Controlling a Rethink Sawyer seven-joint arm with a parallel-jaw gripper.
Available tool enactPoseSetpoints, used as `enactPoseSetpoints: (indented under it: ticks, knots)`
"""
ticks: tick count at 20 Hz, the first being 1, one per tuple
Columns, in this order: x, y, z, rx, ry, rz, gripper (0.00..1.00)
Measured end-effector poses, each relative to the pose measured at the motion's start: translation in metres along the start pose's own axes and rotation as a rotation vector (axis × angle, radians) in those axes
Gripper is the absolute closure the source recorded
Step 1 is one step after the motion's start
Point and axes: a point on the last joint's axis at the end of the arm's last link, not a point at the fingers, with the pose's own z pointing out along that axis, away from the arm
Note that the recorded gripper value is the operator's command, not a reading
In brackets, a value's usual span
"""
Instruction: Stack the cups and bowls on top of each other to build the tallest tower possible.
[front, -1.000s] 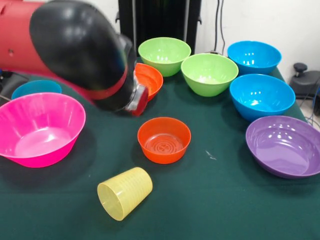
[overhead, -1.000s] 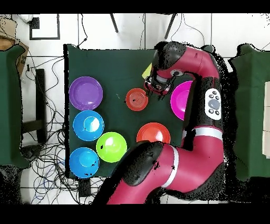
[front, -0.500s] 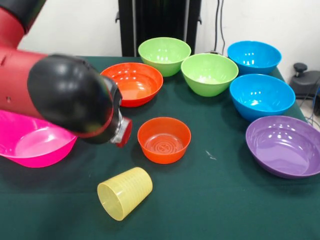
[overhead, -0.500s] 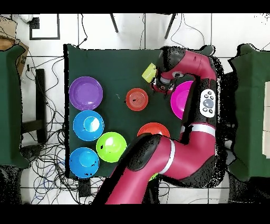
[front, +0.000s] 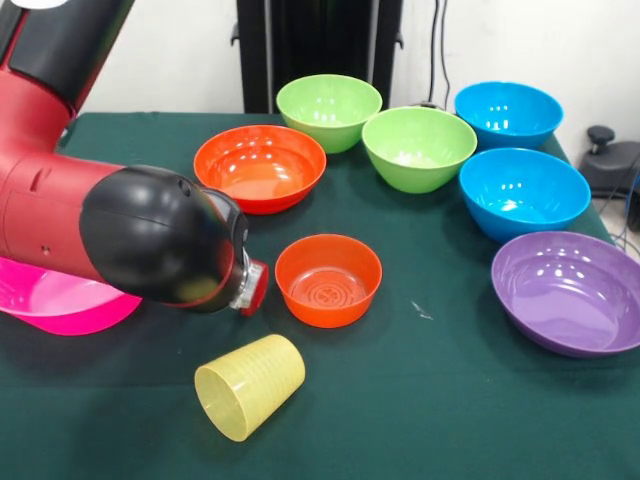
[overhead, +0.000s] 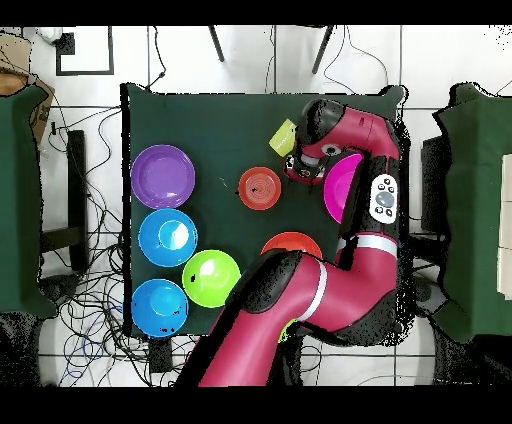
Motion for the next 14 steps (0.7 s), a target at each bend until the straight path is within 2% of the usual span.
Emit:
enactPoseSetpoints:
  ticks: [9, 14]
  knots:
    - [-0.002, 0.0, -0.005, -0.004, -0.011, 0.001, 0.0]
    - [-0.004, 0.0, -0.019, -0.005, -0.038, 0.005, 0.0]
